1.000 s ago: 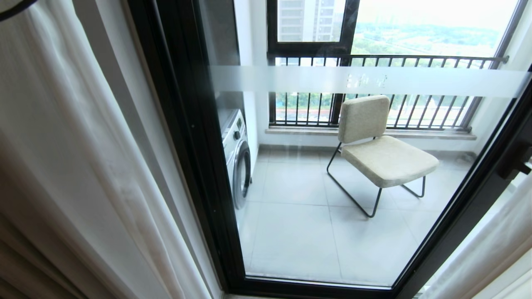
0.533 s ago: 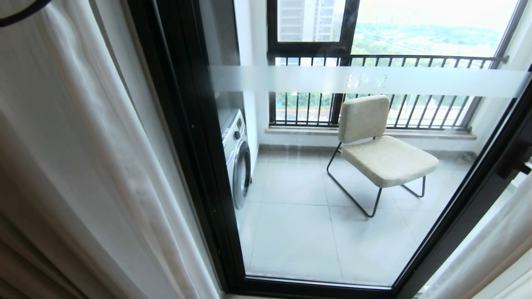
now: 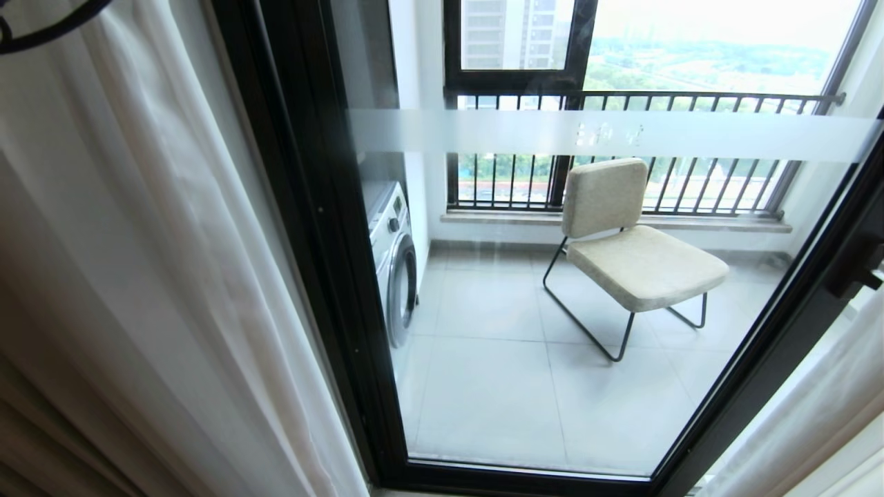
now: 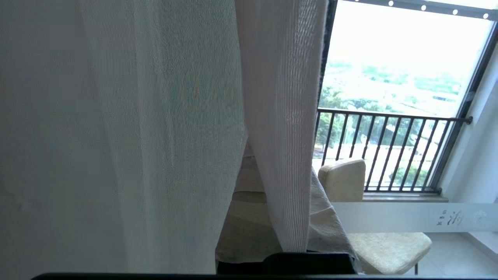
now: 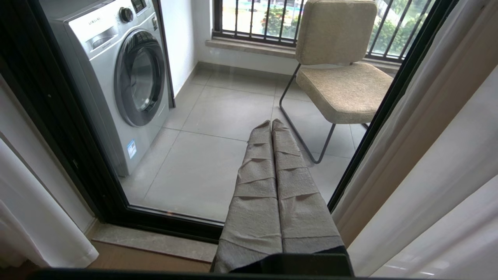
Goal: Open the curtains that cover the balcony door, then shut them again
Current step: Close the inner curtains on both sides
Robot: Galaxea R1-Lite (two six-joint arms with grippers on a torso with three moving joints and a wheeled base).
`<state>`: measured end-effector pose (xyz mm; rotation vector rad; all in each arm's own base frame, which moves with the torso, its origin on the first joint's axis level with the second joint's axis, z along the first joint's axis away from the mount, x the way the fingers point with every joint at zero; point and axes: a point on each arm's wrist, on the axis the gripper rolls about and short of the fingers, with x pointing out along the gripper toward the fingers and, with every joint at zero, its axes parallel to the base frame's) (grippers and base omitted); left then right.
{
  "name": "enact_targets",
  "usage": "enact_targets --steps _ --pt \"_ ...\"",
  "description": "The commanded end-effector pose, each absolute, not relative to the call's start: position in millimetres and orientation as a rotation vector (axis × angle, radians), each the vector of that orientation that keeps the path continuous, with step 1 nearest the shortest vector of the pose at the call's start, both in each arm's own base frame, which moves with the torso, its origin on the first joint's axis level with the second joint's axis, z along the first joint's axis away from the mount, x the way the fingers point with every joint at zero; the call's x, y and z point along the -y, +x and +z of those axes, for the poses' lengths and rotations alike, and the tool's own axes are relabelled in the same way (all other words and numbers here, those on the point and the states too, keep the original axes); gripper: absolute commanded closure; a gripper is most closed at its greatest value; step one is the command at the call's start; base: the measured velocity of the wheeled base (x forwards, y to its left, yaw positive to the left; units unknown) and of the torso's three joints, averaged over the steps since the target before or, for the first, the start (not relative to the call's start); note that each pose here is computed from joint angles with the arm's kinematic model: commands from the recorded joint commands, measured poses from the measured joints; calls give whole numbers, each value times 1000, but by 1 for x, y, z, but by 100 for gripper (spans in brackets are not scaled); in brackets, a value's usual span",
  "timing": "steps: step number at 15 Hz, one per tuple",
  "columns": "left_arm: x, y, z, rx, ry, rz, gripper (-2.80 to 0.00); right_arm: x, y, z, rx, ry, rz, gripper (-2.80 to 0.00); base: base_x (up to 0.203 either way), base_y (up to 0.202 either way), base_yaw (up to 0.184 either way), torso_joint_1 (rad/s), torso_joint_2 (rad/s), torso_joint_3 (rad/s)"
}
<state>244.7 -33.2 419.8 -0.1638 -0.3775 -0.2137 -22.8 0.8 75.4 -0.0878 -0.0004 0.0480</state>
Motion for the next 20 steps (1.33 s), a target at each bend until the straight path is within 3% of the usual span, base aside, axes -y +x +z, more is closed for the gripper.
enact_targets --steps 1,20 --pt "36 246 419 374 -167 -225 0 -1 -23 75 1 -89 49 0 0 0 0 0 0 0" --pt "41 237 416 368 -170 -249 0 -1 -23 75 1 -89 49 0 0 0 0 0 0 0"
